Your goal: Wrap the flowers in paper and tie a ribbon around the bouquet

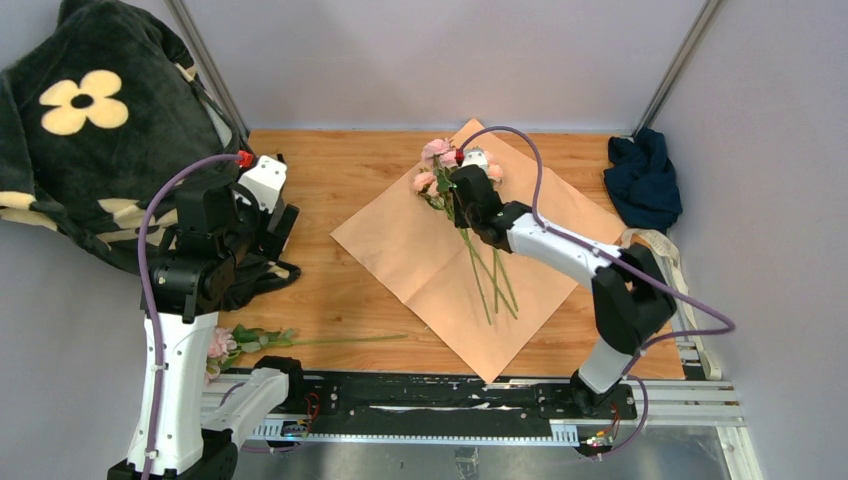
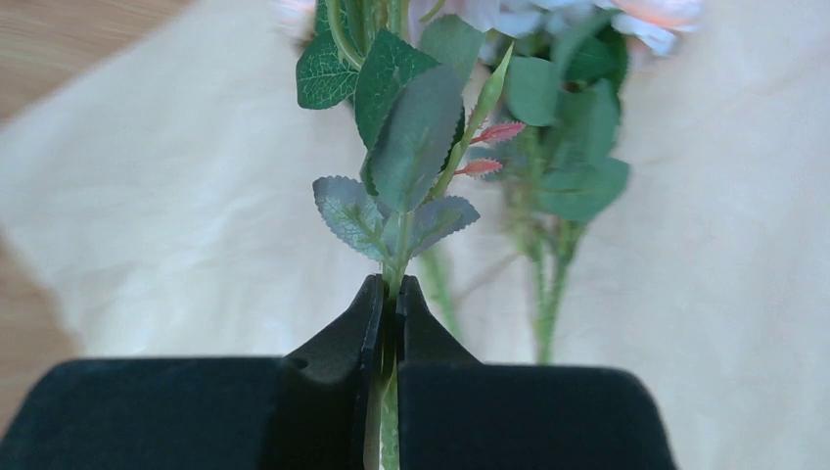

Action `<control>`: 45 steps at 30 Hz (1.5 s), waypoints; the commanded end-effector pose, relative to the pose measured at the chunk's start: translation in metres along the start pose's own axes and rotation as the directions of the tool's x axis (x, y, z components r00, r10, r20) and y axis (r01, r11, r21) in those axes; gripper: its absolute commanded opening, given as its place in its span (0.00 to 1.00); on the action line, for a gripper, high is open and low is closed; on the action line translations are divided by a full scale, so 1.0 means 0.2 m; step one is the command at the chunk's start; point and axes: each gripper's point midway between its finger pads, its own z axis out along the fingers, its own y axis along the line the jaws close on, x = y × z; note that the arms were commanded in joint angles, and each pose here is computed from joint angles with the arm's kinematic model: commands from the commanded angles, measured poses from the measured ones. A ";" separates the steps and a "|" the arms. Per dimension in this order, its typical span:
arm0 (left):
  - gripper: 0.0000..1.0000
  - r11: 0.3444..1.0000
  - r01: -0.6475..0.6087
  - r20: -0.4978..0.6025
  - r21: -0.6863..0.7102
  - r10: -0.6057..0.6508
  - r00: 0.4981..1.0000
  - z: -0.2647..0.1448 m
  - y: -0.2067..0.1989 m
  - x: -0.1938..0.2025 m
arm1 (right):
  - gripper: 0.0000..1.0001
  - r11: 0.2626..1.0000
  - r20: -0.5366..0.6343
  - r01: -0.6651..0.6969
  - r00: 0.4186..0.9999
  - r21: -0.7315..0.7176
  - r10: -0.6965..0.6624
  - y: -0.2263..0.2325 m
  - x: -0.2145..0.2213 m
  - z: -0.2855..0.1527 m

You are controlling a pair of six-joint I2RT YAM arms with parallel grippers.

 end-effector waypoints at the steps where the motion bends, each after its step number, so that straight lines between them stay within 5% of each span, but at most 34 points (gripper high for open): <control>1: 1.00 1.000 -0.003 0.005 -0.020 0.003 1.000 -0.04 0.03 0.00 | 0.00 0.974 -0.113 0.136 0.987 0.183 -0.116 -0.24 0.16 0.18; 4: 1.00 1.000 -0.003 -0.002 -0.012 0.003 1.000 -0.03 0.02 0.01 | 0.03 0.970 -0.143 0.126 0.985 0.210 -0.097 -0.34 0.15 0.27; 5: 1.00 1.000 -0.005 -0.005 -0.009 0.005 1.000 -0.02 0.01 0.01 | 0.18 0.969 -0.148 0.133 0.984 0.207 -0.103 -0.35 0.13 0.29; 7: 1.00 1.000 -0.007 -0.010 -0.010 0.007 1.000 -0.02 0.01 0.01 | 0.67 0.957 -0.182 0.180 0.973 0.229 -0.139 -0.36 0.05 0.27; 11: 1.00 1.000 -0.007 -0.011 0.000 0.007 1.000 -0.01 0.00 0.01 | 0.75 0.885 -0.158 0.380 0.924 0.267 -0.349 -0.18 -0.12 0.08; 14: 1.00 1.000 -0.002 -0.016 0.004 0.002 1.000 0.00 0.00 0.02 | 0.74 0.840 -0.053 0.530 0.841 -0.116 -0.538 0.37 0.01 -0.03; 15: 1.00 1.000 -0.002 -0.020 0.006 0.002 1.000 0.00 0.00 0.02 | 0.75 0.726 0.035 0.546 0.809 -0.419 -0.587 0.71 0.18 -0.11; 16: 1.00 1.000 -0.002 -0.020 0.006 0.002 1.000 0.00 0.00 0.02 | 0.78 0.534 0.112 0.507 0.787 -0.676 -0.606 1.01 0.37 -0.27; 18: 1.00 1.000 -0.001 -0.018 0.004 0.001 1.000 0.00 0.00 0.02 | 0.80 0.289 0.213 0.482 0.744 -0.827 -0.633 1.31 0.60 -0.46; 22: 1.00 1.000 -0.001 -0.017 -0.002 0.001 1.000 -0.01 0.00 0.02 | 0.81 0.123 0.283 0.462 0.710 -0.878 -0.645 1.64 0.85 -0.54; 26: 1.00 1.000 0.000 -0.016 -0.008 0.000 1.000 -0.02 0.00 0.03 | 0.80 0.105 0.297 0.467 0.703 -0.878 -0.646 1.82 0.99 -0.47; 32: 1.00 1.000 0.001 -0.012 -0.008 -0.001 1.000 -0.02 0.01 0.03 | 0.74 0.210 0.263 0.496 0.719 -0.842 -0.643 1.84 1.09 -0.27; 42: 1.00 1.000 0.002 -0.015 0.009 -0.002 1.000 0.00 -0.01 0.03 | 0.64 0.194 0.307 0.566 0.667 -0.801 -0.679 1.87 1.10 -0.21; 45: 1.00 1.000 0.001 -0.014 0.003 0.000 1.000 -0.01 0.00 0.03 | 0.50 0.189 0.281 0.570 0.633 -0.800 -0.722 1.87 1.19 -0.13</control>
